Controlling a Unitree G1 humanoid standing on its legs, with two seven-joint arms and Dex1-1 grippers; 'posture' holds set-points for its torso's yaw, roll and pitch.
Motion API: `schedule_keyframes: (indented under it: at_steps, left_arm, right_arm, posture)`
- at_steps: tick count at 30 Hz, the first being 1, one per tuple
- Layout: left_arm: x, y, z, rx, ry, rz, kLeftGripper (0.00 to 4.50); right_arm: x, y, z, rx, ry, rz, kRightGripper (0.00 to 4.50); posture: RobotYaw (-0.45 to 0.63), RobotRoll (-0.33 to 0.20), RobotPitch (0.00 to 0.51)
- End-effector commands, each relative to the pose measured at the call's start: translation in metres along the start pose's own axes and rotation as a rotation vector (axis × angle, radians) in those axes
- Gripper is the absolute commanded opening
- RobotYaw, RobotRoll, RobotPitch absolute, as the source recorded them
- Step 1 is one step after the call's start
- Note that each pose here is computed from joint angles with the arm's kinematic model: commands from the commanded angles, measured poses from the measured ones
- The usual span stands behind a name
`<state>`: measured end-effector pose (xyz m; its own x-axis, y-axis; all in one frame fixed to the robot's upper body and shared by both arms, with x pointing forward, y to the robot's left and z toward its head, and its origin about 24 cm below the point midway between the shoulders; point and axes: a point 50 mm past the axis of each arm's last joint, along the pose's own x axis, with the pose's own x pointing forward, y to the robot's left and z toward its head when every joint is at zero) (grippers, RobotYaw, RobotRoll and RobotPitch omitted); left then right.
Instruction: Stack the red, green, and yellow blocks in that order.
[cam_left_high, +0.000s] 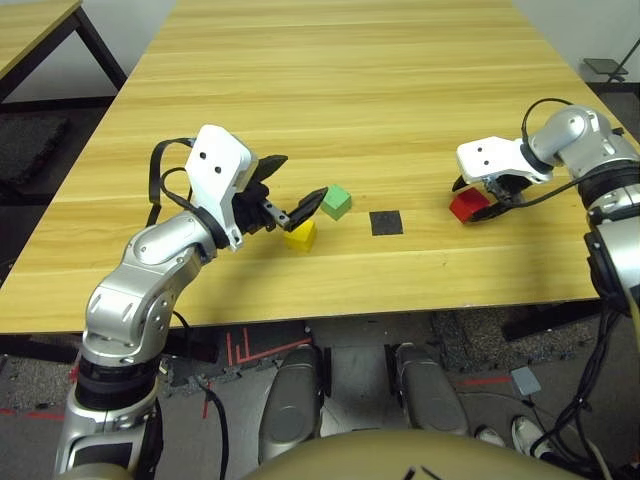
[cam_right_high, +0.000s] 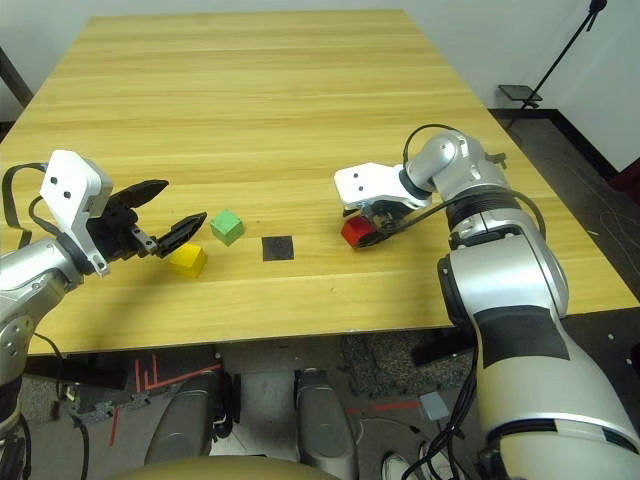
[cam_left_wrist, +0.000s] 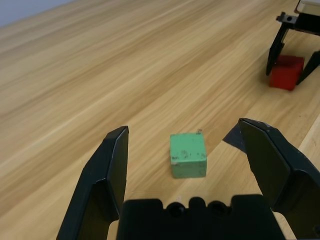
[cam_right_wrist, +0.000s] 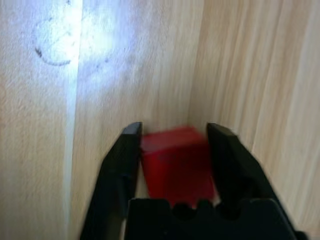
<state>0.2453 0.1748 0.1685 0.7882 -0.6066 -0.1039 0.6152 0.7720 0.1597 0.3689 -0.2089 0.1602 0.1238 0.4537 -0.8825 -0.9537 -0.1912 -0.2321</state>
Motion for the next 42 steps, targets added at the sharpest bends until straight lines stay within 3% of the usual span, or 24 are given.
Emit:
schedule_keyframes:
  at_steps: [1, 8, 11, 16, 22, 42]
  left_arm:
    - [0.000, -0.003, 0.001, 0.000, -0.001, 0.000, 4.50]
    - [0.011, -0.009, 0.004, -0.002, -0.015, -0.032, 4.50]
    - [0.023, -0.015, 0.006, -0.012, -0.030, -0.054, 4.50]
    - [0.033, -0.018, 0.007, -0.019, -0.042, -0.058, 4.50]
    - [0.038, -0.018, 0.009, -0.016, -0.045, -0.040, 4.50]
    - [0.030, -0.018, 0.012, -0.026, -0.047, 0.035, 4.50]
  right_arm:
    - [-0.005, -0.003, 0.007, 0.021, -0.051, 0.030, 2.04]
    - [-0.003, -0.022, 0.044, 0.072, -0.221, 0.038, 2.04]
    - [0.011, -0.024, 0.068, 0.060, -0.138, 0.085, 2.04]
    - [0.026, -0.006, 0.093, 0.105, -0.057, 0.113, 2.04]
    - [0.038, 0.004, 0.105, 0.128, -0.035, 0.113, 2.04]
    - [0.066, -0.009, 0.122, 0.128, -0.088, 0.043, 2.04]
  posture:
    - [0.50, -0.232, 0.117]
    - [0.47, -0.252, 0.096]
    - [0.46, -0.261, 0.097]
    - [0.47, -0.276, 0.096]
    - [0.49, -0.290, 0.100]
    - [0.55, -0.298, 0.120]
